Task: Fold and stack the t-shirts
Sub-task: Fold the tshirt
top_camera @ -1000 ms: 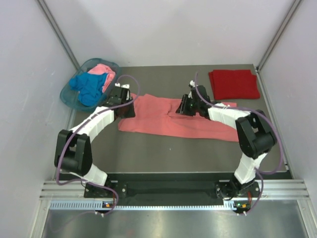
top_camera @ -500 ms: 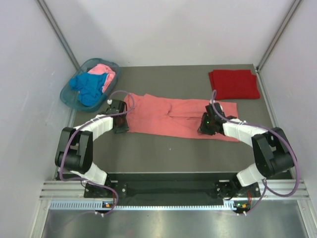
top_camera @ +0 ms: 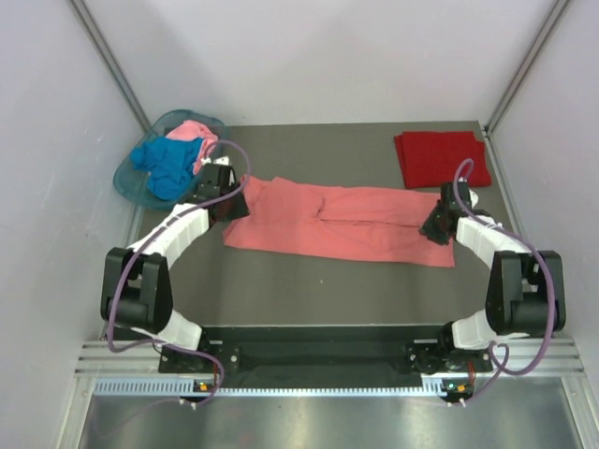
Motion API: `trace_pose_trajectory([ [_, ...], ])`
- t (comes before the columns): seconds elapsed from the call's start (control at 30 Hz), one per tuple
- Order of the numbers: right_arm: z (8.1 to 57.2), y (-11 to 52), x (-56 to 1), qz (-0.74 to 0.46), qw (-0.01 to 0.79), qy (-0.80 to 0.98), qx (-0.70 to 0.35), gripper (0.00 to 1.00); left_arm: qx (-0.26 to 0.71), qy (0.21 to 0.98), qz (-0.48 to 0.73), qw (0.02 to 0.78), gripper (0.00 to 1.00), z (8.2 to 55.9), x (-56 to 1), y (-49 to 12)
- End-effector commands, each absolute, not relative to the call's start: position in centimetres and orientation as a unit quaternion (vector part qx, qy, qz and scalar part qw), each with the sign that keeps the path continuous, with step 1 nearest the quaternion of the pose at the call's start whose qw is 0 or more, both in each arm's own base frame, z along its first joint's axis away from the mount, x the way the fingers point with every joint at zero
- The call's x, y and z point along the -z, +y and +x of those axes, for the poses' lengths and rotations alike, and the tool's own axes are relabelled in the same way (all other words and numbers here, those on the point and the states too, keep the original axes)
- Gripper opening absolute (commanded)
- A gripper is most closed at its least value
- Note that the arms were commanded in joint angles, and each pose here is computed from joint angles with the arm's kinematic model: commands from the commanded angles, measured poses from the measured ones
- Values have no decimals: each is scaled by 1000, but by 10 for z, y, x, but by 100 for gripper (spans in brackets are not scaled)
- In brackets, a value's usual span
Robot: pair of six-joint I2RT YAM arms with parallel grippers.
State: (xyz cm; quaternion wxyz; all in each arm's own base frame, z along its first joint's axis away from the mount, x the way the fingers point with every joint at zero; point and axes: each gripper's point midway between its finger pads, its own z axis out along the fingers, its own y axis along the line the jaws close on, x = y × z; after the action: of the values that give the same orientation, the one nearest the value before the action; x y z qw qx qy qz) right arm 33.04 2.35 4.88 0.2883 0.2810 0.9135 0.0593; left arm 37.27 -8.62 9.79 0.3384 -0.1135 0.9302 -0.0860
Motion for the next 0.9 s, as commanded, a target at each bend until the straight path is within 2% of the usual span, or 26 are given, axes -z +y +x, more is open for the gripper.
trace_pose_trajectory([
  [0.0,332,-15,-39,321,275,906,-19,28,159,920,-96,346,38,396,-99,-120],
  [0.13,318,-39,-15,364,241,900,-1,27,128,940,-119,293,39,405,-45,-116],
  [0.3,292,-63,-6,422,234,876,10,24,66,951,-146,264,40,403,-9,-95],
  [0.5,278,-63,-43,437,292,851,-5,28,31,942,-158,295,40,424,-25,-80],
  [0.6,280,-49,-73,418,322,849,-28,31,25,937,-152,313,40,443,-57,-80],
  [0.67,293,-35,-98,383,355,851,-52,33,12,929,-145,339,39,451,-90,-74],
  [0.73,310,7,-122,298,387,866,-108,37,12,923,-138,360,39,449,-117,-72],
  [0.87,347,100,-184,84,447,870,-193,50,29,932,-141,333,38,420,-124,-72],
])
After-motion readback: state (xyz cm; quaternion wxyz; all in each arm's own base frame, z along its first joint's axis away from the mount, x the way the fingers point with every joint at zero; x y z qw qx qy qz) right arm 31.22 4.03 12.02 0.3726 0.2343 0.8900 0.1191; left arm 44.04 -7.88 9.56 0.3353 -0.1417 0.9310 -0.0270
